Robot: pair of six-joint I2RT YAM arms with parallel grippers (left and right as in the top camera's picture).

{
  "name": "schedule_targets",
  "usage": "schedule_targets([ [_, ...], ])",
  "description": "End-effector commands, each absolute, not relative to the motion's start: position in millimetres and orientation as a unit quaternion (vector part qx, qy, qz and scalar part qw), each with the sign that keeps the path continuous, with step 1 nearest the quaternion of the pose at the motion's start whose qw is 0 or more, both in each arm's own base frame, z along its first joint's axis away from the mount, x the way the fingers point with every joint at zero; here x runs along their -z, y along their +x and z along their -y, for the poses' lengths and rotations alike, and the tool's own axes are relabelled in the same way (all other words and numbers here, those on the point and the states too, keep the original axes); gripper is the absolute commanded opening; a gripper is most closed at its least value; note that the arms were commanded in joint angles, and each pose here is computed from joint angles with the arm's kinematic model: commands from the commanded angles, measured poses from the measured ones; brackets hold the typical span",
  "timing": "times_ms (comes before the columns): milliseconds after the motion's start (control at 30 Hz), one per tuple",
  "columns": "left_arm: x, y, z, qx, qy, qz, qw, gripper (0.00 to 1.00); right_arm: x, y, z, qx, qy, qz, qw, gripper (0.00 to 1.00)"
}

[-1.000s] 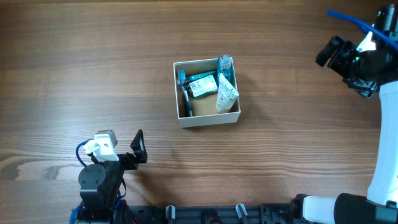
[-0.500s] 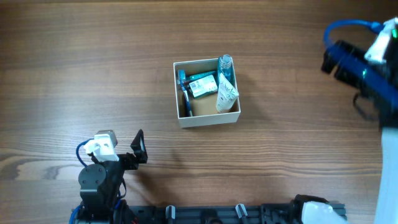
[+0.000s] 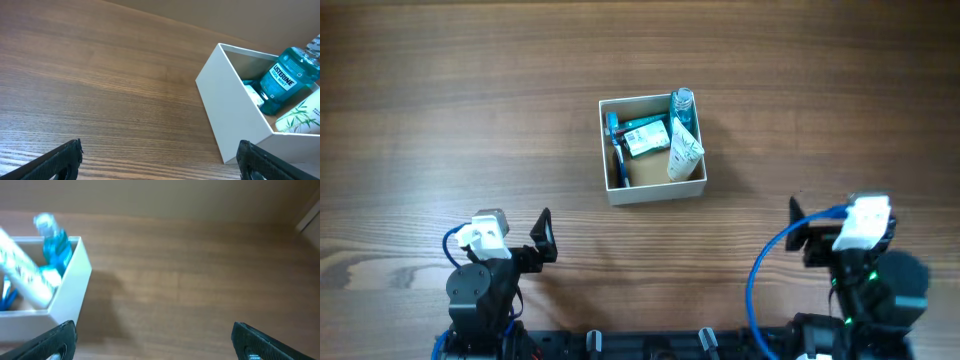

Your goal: Pack container

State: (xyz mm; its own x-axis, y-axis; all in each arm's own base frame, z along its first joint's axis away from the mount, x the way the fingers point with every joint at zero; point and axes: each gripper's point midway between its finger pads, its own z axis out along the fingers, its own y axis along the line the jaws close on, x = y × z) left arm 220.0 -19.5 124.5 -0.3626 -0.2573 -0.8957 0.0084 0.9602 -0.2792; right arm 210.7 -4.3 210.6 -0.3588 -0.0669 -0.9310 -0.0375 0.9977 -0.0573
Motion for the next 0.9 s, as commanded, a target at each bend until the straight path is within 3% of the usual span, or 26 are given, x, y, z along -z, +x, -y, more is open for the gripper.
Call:
schedule_targets([
  [0,-122.5,219.9,22.0,0.124,-0.069,-0.817,0.559,1.00,-185.6,205.4,-6.7,-0.005,-0.056,-0.816,0.575,1.00],
  [333,-122.5,219.9,22.0,0.124,-0.069,-0.817,0.559,1.00,-128.8,217.2,-20.4,-0.042,-0.082,-0.812,0.576,1.00],
  [867,-122.5,219.9,22.0,0.124,-0.069,-0.817,0.559,1.00,-130.9,220.0,-19.5,-0.039,-0.082,-0.807,0.584,1.00],
])
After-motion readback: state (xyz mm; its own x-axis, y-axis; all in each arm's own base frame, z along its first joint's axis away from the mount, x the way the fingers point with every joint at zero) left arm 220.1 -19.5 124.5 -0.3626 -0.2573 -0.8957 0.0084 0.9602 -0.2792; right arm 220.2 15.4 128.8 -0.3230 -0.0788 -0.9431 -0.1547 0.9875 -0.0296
